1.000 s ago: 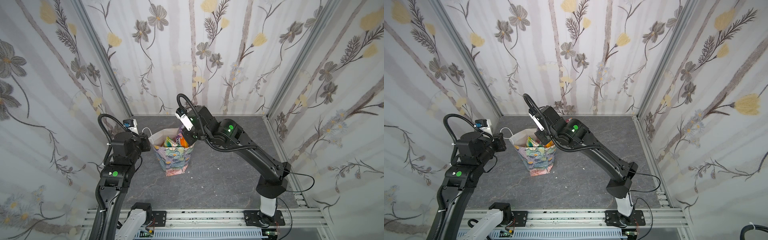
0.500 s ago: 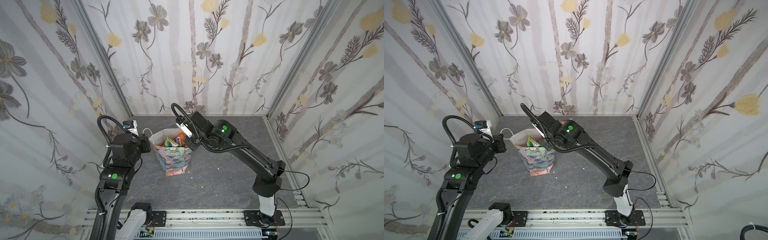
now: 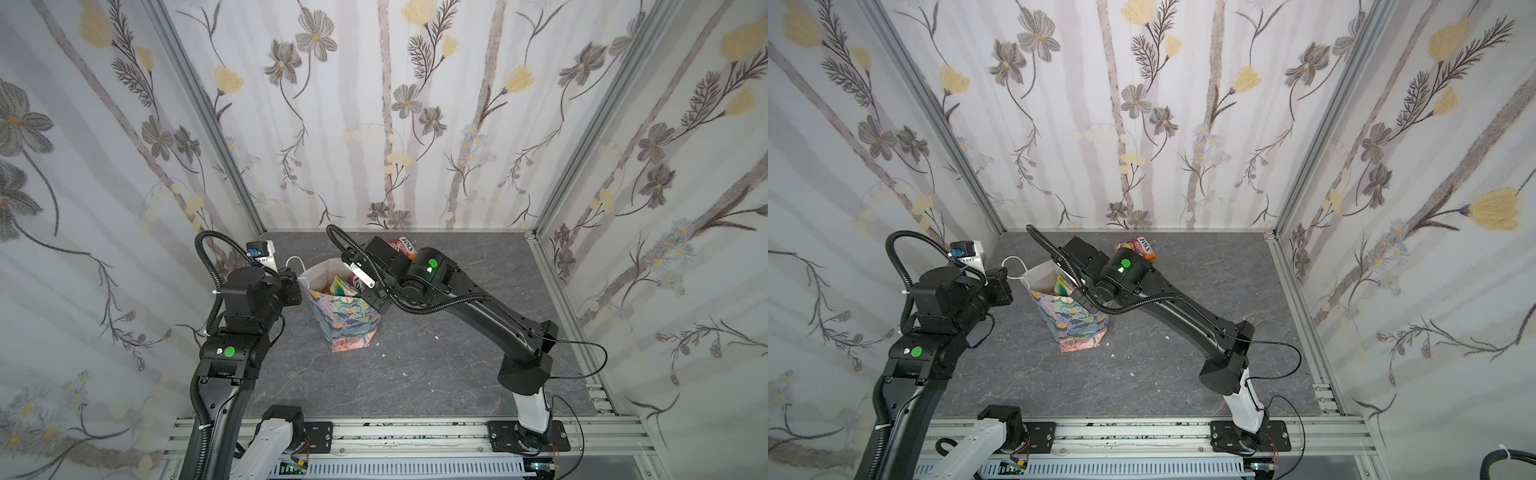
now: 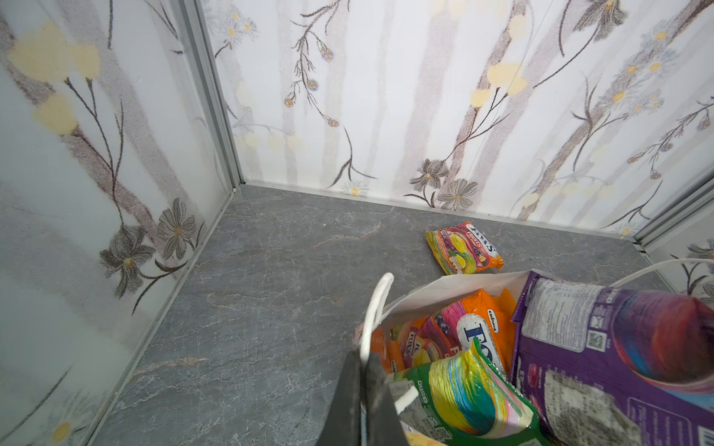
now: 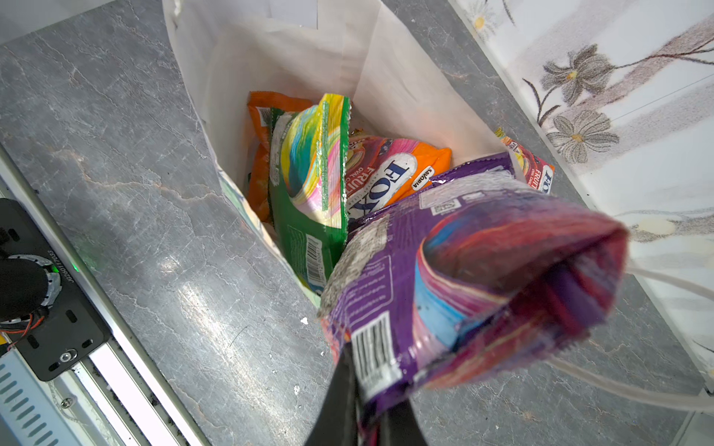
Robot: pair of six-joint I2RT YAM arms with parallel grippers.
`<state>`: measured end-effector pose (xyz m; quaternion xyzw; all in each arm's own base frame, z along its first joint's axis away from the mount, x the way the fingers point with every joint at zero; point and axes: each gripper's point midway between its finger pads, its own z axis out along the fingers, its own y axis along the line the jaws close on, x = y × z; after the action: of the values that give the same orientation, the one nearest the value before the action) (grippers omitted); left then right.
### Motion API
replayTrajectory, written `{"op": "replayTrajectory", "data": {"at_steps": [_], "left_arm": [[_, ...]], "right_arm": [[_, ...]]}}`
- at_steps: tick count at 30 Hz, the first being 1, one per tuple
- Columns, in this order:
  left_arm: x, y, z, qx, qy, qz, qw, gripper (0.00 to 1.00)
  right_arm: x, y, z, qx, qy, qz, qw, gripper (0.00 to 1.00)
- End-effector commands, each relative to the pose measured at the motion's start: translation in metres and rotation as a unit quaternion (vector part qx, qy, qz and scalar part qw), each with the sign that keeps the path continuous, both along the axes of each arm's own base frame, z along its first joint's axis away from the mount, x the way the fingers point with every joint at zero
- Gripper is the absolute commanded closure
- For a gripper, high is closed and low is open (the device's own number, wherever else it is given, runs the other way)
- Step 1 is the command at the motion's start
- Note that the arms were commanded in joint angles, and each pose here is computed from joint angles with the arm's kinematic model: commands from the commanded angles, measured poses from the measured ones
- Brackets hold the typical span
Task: Place the snacks into the paper bag
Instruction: Place the snack in the paper bag.
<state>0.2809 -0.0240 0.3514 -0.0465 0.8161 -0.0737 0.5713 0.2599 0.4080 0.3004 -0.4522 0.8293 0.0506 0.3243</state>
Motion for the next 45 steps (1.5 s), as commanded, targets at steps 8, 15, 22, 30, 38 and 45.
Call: {"op": "replayTrajectory", "data": {"at_steps": [8, 15, 22, 30, 38, 45], "left_arm": [[-0.002, 0.000, 0.000, -0.005, -0.004, 0.003, 1.000, 1.00], [-0.002, 0.000, 0.000, -0.005, -0.003, 0.002, 1.000, 1.00], [-0.002, 0.001, 0.000, -0.002, -0.003, 0.005, 1.000, 1.00], [0.001, 0.001, 0.001, -0.001, 0.000, 0.005, 1.000, 1.00], [0.001, 0.003, -0.001, 0.001, 0.002, 0.009, 1.000, 1.00], [0.001, 0.003, -0.001, 0.001, 0.002, 0.011, 1.000, 1.00]], "right_arm": [[0.005, 0.021, 0.005, 0.029, -0.012, 0.020, 0.999, 0.94], [0.021, 0.037, 0.035, 0.107, -0.037, 0.010, 0.993, 0.92], [0.033, 0.051, 0.043, 0.165, -0.018, 0.005, 0.986, 0.87], [0.016, 0.078, 0.055, 0.220, 0.009, 0.060, 0.974, 0.56], [0.027, 0.057, 0.099, 0.260, -0.029, 0.041, 0.964, 0.48], [0.045, 0.000, 0.064, 0.175, 0.013, -0.021, 0.984, 0.46]]}}
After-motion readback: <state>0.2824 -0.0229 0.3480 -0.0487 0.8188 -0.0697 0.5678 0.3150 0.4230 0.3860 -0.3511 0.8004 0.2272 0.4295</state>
